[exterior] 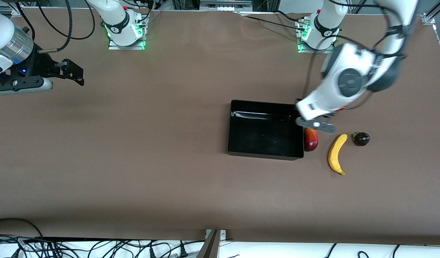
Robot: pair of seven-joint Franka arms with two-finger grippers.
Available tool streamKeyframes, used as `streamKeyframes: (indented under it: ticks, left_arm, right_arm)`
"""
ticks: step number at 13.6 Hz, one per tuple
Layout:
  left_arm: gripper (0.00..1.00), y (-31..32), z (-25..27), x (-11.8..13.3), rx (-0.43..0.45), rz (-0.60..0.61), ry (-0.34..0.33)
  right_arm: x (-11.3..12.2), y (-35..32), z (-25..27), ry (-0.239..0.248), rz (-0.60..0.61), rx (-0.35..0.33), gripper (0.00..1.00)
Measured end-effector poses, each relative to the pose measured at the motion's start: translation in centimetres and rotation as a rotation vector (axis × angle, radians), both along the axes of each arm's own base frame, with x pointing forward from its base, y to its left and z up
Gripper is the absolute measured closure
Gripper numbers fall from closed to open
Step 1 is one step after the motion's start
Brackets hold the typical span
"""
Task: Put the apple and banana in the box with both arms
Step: 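Lower the apple into the black box and open the left gripper, then move the left gripper to the yellow banana and grasp it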
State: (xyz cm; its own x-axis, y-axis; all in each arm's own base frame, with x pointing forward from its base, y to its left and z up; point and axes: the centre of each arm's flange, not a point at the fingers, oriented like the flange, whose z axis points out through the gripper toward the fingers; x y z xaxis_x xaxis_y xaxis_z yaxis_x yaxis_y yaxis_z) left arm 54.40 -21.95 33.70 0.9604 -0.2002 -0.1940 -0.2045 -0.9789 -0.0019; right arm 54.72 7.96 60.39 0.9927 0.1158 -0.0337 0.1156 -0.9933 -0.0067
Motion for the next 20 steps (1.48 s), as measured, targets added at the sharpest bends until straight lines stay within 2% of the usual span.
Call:
streamKeyframes:
  ticks: [2, 5, 9, 10, 11, 14, 15, 17, 20]
  left_arm:
    - [0.33, -2.8, -4.1, -0.3, -0.01, 0.027, 0.008]
    - [0.33, -3.3, -8.7, -0.2, -0.026, 0.033, 0.031]
    - [0.33, -3.1, -11.7, -0.3, -0.043, 0.044, 0.026]
    - [0.28, -3.1, -12.2, -0.4, -0.044, 0.047, 0.028]
    - [0.28, -3.0, -12.3, -0.4, -0.043, 0.051, 0.028]
    - [0.04, -2.5, -10.7, 0.1, -0.025, 0.064, 0.042]
    - [0.0, -2.1, -9.2, 0.6, -0.012, 0.069, 0.049]
    - [0.0, -0.3, -4.5, 2.5, 0.017, 0.087, 0.042]
    - [0.0, 4.8, 1.2, 5.9, 0.058, 0.035, 0.006]
  right_arm:
    - [0.1, 0.0, 0.1, -0.007, 0.0, 0.001, 0.0]
    - [0.1, 0.0, 0.1, -0.01, 0.0, 0.001, 0.0]
    - [0.1, 0.1, 0.1, -0.01, 0.001, 0.001, 0.0]
    - [0.1, 0.1, 0.1, -0.01, 0.001, 0.002, 0.0]
    - [0.1, 0.1, 0.1, -0.01, 0.002, 0.002, 0.0]
    - [0.1, 0.2, 0.1, -0.011, 0.003, 0.002, 0.0]
    - [0.1, 0.2, 0.1, -0.011, 0.003, 0.002, 0.0]
    - [0.1, 0.2, 0.1, -0.012, 0.004, 0.002, 0.0]
    - [0.1, 0.3, 0.1, -0.012, 0.004, 0.002, 0.0]
